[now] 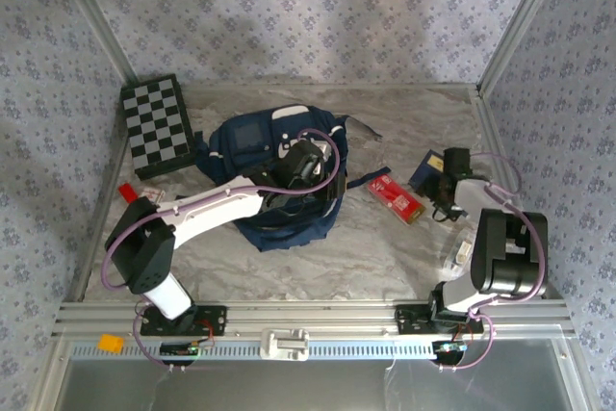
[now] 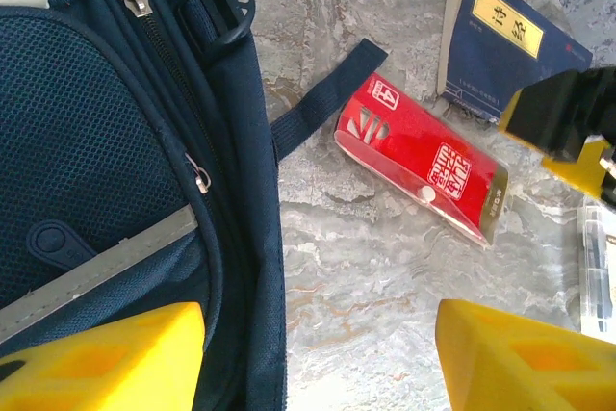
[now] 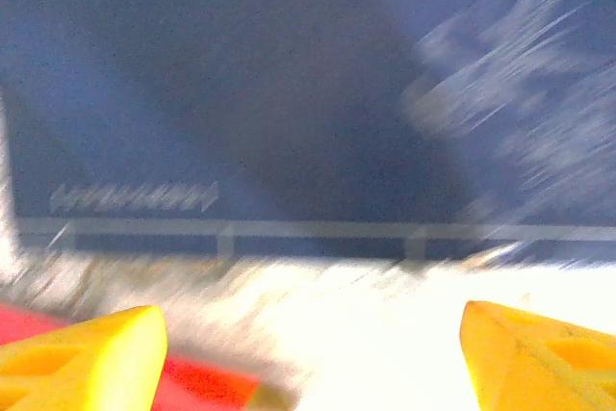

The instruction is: Pack the student bag

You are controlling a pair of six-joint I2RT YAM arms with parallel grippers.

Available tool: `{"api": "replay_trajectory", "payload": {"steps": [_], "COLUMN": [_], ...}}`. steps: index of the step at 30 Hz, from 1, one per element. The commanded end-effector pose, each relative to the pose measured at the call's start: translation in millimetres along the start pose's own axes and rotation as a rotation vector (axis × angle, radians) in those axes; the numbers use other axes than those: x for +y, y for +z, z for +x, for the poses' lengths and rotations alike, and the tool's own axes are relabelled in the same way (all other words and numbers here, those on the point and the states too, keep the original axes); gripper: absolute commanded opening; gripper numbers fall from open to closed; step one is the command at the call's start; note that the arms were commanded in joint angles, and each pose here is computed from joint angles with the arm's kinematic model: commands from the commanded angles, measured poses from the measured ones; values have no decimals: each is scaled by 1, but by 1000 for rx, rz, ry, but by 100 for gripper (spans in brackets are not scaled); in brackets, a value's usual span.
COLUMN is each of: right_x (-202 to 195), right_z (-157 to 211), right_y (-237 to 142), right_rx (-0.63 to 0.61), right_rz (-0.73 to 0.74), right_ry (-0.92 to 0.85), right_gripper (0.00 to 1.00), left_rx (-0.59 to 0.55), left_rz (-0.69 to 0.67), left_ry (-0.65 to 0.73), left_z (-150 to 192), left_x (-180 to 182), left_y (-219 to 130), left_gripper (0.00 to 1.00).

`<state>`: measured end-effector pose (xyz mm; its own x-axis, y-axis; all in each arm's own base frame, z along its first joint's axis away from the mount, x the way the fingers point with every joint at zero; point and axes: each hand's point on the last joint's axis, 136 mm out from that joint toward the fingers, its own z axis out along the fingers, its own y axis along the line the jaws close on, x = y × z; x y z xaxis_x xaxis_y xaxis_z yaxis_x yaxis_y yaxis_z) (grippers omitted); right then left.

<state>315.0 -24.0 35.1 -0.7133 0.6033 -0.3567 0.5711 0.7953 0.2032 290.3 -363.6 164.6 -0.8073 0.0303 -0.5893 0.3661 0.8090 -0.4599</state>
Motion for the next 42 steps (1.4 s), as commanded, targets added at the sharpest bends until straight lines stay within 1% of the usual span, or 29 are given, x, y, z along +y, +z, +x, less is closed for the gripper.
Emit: {"api": "replay_trajectory", "payload": {"steps": [1,3,5,6,9,11,12,13,17,20,24,26,28,33,37,42], "right_x": [33,49,47,40,6,-13,-25,-33,-69,-84,-93,-94,-86,-72,-51,-22], "right_z": [17,23,20,18,-4,-18,-21,-24,-36,-42,-46,-49,-49,-50,-42,-35], "right_y": [-8,-14,-21,-24,-33,-35,-36,-36,-31,-21,-6,0,8,15,23,21], "right_rx": [-12,-24,-36,-36,-83,-114,-114,-111,-122,-102,-62,-60,-45,-3,35,47], "right_rz": [-74,-97,-86,-67,20,50,71,83,148,147,139,135,97,73,26,-8], "right_ry": [6,-27,-24,-15,27,48,83,70,120,170,202,206,200,181,175,145], "right_gripper": [81,81,82,83,86,88,89,89,92,92,92,93,92,92,90,88], "left_rx": [-46,-51,-49,-47,-46,-52,-52,-53,-50,-47,-59,-61,-60,-55,-52,-49], "left_rz": [5,8,18,24,44,57,62,66,84,86,94,91,88,74,66,45], "left_ry": [-31,-36,-36,-39,-41,-37,-36,-35,-30,-23,-19,-17,-19,-22,-28,-36], "left_z": [-14,-16,-16,-17,-16,-16,-15,-15,-16,-18,-22,-23,-24,-23,-23,-23], "left_x": [-4,-4,-6,-8,-12,-17,-19,-21,-28,-31,-35,-36,-36,-33,-29,-20], "left_y": [-2,-3,-3,-4,-4,-3,-2,-2,5,10,15,18,20,26,27,25], "left_gripper": [65,65,65,65,65,66,66,66,67,70,73,76,77,78,78,79]}}
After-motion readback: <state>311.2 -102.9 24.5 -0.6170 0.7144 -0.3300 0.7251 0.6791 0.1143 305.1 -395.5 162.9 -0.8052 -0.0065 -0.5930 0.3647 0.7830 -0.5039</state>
